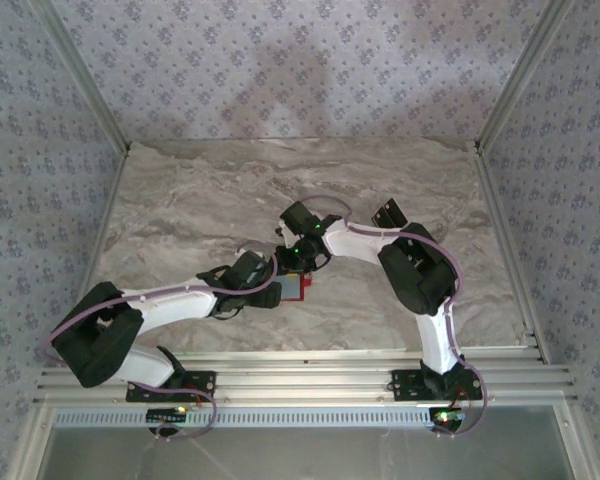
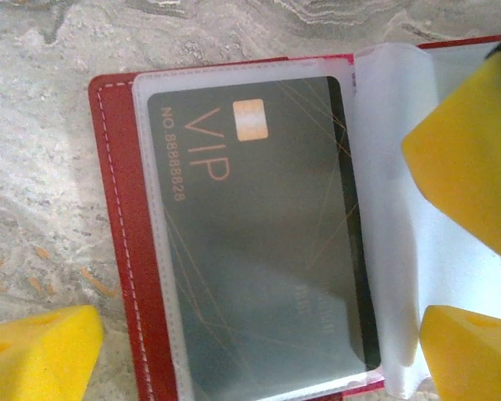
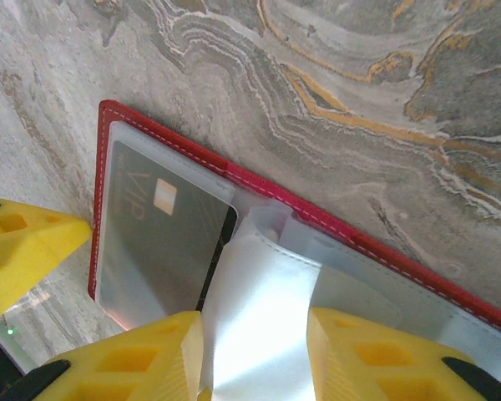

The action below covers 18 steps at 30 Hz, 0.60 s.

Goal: Put the credit cards into the card holder

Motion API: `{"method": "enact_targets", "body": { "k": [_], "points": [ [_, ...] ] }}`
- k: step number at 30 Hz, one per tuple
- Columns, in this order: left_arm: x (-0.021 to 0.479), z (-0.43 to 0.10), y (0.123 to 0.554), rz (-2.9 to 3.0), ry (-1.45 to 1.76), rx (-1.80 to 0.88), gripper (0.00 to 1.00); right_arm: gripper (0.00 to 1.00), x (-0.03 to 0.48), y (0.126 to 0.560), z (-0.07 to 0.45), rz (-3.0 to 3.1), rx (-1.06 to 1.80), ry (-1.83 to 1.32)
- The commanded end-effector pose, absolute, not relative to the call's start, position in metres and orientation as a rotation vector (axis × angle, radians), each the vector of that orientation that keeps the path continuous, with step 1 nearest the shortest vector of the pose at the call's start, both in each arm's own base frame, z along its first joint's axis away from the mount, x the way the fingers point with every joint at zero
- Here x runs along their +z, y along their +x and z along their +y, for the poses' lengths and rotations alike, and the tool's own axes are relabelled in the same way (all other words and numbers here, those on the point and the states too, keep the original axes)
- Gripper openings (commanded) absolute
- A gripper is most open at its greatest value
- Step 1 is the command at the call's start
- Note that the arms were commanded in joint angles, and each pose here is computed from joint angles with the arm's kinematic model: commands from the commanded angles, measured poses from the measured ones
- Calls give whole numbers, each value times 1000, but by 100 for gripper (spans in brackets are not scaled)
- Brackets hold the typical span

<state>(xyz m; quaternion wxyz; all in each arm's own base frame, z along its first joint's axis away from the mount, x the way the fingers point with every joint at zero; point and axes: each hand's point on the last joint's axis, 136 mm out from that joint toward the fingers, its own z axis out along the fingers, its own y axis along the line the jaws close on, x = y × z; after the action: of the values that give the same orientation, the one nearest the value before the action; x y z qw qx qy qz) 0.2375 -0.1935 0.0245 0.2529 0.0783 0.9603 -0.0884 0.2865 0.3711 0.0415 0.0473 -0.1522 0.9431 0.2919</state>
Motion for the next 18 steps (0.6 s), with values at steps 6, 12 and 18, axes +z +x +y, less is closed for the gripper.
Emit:
{"method": "enact_targets", "body": {
  "k": [6,12,18],
  "points": [
    [18,-186,235,2629,199,-179,98,45,75,288,355,2819,909,-382],
    [17,-184,235,2632,197,-173,98,46,59,280,348,2848,907,-340],
    [18,-183,235,2629,196,-168,98,46,49,274,349,2865,906,-340]
  ]
}}
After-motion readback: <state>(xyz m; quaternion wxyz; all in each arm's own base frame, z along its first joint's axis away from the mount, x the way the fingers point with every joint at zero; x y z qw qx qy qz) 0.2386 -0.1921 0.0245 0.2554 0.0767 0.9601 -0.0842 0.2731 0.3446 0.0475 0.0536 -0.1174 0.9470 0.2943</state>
